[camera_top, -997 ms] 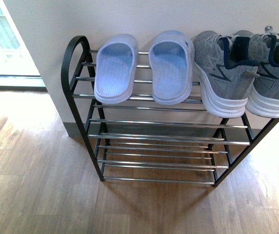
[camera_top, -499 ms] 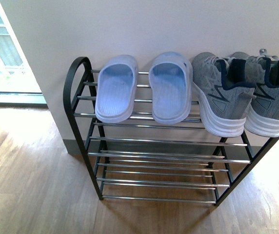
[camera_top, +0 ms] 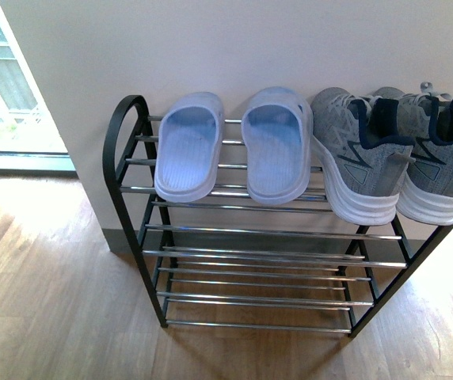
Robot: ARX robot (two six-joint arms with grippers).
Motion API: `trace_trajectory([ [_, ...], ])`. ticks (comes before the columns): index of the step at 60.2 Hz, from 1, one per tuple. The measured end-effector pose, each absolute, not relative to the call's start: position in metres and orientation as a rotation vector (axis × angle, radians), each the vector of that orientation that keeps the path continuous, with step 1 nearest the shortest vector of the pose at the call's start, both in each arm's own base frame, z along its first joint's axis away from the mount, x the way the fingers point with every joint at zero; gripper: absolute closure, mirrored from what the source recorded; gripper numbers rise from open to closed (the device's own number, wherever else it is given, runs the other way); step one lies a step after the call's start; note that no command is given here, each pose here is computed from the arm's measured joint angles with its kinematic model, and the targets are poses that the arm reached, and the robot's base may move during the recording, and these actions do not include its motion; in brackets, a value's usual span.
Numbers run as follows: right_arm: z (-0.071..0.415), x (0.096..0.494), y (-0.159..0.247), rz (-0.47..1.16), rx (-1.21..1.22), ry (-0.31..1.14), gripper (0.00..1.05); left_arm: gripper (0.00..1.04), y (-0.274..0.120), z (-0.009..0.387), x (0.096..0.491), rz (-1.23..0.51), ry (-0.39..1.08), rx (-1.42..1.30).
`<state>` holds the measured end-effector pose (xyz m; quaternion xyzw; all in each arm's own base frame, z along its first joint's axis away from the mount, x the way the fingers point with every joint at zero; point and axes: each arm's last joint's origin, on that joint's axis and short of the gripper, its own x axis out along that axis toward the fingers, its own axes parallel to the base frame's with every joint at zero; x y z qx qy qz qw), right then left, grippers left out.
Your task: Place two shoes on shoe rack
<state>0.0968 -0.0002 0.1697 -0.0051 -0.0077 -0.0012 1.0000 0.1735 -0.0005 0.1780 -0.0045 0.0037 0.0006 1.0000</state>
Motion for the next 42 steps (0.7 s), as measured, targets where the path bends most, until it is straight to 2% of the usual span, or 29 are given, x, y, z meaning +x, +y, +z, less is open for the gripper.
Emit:
trace_trajectory([
  [22,0.17,0.097,0.0,-0.002,-0.01,-0.015,0.09,1.04,-0.001,0.162,0.149,-0.004,0.019,-0.009],
  [42,0.17,0.097,0.0,-0.002,-0.01,-0.015,0.09,1.04,-0.001,0.168,0.134,-0.004,-0.004,-0.009],
])
